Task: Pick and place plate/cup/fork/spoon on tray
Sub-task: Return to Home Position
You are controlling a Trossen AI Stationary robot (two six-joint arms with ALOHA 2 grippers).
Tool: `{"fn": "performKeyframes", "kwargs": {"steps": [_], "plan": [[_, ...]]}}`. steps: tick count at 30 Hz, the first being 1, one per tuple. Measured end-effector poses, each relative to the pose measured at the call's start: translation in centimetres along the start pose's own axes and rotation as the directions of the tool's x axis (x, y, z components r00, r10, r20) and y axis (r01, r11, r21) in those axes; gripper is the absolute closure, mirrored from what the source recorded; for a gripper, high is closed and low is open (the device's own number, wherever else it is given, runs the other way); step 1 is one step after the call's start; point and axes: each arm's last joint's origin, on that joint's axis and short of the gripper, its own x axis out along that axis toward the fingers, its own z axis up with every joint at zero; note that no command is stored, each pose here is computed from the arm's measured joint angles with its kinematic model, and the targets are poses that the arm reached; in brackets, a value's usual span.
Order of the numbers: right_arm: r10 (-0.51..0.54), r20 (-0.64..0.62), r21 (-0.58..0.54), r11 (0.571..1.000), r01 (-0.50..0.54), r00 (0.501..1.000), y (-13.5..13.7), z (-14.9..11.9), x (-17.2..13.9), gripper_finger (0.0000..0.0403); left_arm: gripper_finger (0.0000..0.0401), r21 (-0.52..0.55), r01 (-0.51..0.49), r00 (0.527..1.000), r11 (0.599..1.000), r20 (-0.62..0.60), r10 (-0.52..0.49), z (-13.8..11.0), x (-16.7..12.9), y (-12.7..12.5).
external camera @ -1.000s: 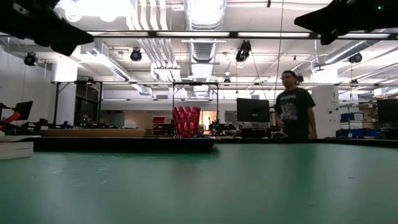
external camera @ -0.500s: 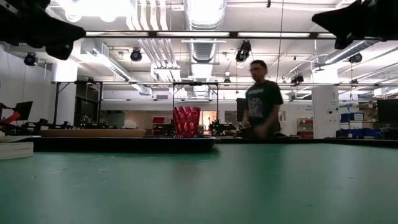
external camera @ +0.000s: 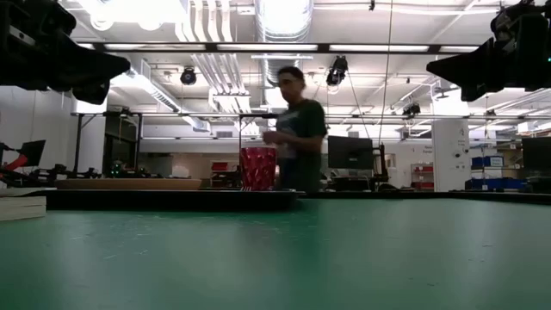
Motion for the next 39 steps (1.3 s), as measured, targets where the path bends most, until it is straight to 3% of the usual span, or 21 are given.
{"fn": "performKeyframes", "kwargs": {"steps": [5, 14, 39], "plan": [[0.001, -0.014, 0.014, 1.0, -0.001, 1.0, 0.01, -0.14, 0.0, 0.0394, 0.0386, -0.014, -0.006, 0.999, 1.0, 0.032, 0.006, -0.06, 0.3, -0.07], [0.009, -0.077, 0.245, 0.969, 0.01, 0.997, 0.09, -0.77, -0.01, 0.0394, 0.0386, -0.016, -0.013, 0.999, 1.0, 0.038, 0.014, 0.04, 0.41, -0.08], [0.009, -0.086, 0.244, 0.97, 0.012, 0.996, 0.1, -0.88, 0.01, 0.0394, 0.0386, -0.008, -0.014, 1.0, 1.0, 0.005, 0.014, -0.28, 0.63, -0.16]]}}
